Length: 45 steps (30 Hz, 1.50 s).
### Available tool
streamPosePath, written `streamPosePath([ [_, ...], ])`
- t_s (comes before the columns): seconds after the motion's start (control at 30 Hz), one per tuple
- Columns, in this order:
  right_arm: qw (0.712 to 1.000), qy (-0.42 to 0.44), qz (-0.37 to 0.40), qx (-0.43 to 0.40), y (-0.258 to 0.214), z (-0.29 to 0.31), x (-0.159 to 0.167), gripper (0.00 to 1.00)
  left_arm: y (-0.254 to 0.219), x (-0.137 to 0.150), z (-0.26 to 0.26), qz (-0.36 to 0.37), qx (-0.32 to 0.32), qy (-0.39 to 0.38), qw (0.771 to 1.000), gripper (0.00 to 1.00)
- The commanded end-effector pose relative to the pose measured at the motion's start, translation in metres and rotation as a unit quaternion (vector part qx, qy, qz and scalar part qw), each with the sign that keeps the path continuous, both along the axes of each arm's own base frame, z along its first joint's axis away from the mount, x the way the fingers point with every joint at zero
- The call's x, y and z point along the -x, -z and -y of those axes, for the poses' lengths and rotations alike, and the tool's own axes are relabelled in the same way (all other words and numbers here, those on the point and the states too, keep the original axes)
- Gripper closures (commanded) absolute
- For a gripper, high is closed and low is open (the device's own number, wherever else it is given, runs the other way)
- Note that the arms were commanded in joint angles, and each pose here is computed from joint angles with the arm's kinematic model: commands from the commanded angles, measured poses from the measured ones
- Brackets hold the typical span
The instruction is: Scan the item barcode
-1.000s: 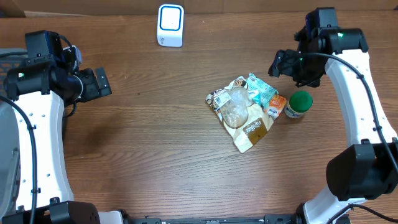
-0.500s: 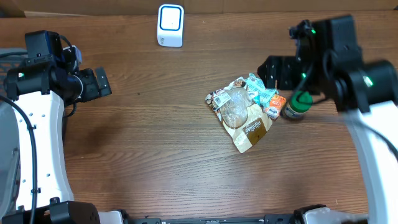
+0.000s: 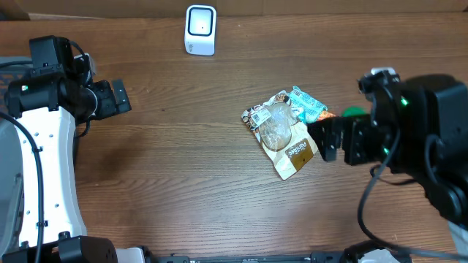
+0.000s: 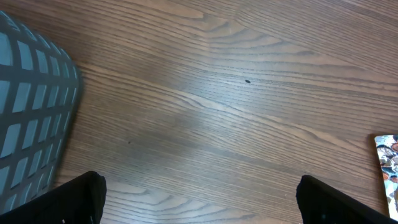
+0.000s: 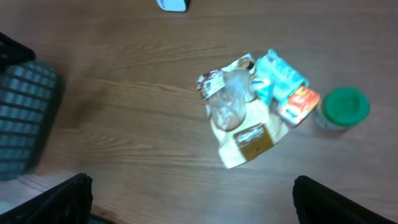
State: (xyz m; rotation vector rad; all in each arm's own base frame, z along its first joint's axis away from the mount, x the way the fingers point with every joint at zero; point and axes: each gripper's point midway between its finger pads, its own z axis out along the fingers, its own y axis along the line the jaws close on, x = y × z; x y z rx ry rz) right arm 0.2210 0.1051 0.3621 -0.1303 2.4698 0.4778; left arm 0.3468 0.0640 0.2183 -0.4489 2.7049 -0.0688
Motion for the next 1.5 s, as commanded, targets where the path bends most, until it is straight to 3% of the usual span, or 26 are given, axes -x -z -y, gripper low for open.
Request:
streamPosePath([
  [0.0, 0.998, 0.022, -0.014, -0.049, -0.009, -0.007, 0.006, 0.0, -0.004, -0.001, 0.003, 0.007, -0.002, 0.009, 1.0, 0.0],
  [0.63, 0.998, 0.057, -0.003, 0.0, 0.005, 0.005, -0.019, 0.0, -0.004, -0.001, 0.003, 0.007, -0.003, 0.009, 1.0, 0.0],
  [0.77, 0.996, 0.074, 0.041, 0.008, 0.005, 0.012, -0.031, 0.0, -0.004, -0.001, 0.003, 0.007, -0.003, 0.009, 1.0, 0.0],
  [0.93, 0.992, 0.036, 0.122, -0.005, 0.011, 0.011, -0.043, 0.0, -0.004, -0.001, 0.003, 0.007, -0.003, 0.009, 1.0, 0.0],
  [1.1, 0.976, -0.022, 0.214, -0.016, 0.037, 0.013, -0.043, 0.0, -0.004, -0.001, 0.003, 0.007, -0.002, 0.009, 1.0, 0.0],
  [1.47, 0.935, -0.005, 0.352, -0.029, 0.118, 0.025, -0.024, 0.0, -0.004, -0.001, 0.003, 0.007, -0.002, 0.009, 1.0, 0.0],
])
